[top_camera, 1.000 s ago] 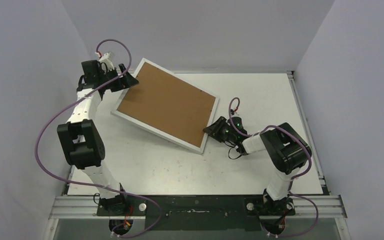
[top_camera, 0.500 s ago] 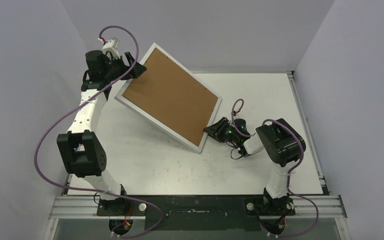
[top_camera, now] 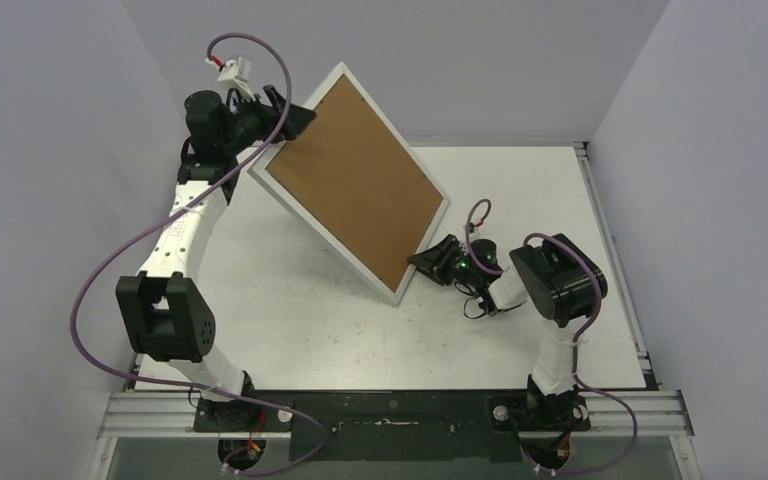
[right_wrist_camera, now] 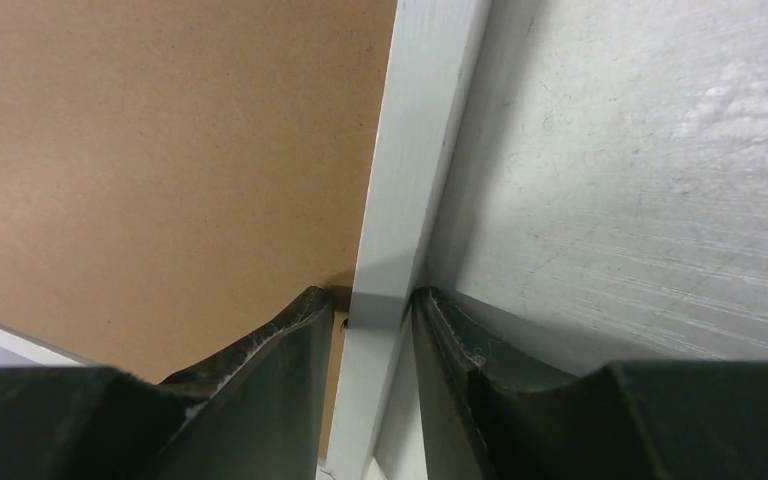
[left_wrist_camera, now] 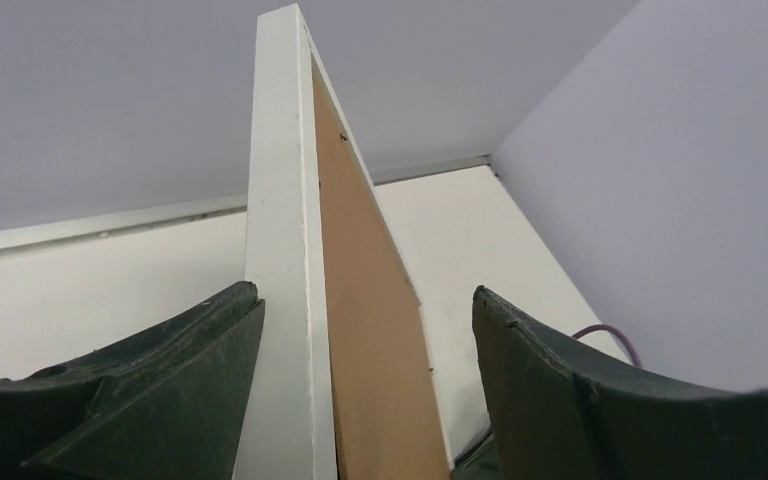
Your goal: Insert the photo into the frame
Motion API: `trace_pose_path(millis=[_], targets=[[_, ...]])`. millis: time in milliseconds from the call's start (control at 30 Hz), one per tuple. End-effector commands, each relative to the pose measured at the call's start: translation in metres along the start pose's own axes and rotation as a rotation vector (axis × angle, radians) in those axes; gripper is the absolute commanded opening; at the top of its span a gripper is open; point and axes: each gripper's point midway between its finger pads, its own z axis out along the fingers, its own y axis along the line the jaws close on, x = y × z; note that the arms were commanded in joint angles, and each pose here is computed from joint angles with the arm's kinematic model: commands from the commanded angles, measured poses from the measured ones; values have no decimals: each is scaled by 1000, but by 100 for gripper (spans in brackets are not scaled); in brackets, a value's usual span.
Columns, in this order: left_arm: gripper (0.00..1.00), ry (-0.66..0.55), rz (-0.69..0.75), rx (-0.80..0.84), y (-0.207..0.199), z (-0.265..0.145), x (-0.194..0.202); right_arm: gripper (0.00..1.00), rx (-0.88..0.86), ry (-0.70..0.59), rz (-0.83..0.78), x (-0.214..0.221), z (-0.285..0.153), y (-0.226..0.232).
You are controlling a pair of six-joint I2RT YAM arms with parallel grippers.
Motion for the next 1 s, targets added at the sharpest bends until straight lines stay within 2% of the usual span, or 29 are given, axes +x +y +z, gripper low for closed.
trace_pose_path(millis=[0, 467, 967], targets=[[72, 588, -466, 325, -129, -23, 138, 35, 228, 137, 17, 51, -3, -70], [70, 656, -473, 428, -192, -21, 145, 40, 244, 119, 18, 46, -3, -76], [70, 691, -442, 460, -211, -18, 159, 41, 261, 113, 41, 46, -7, -82]])
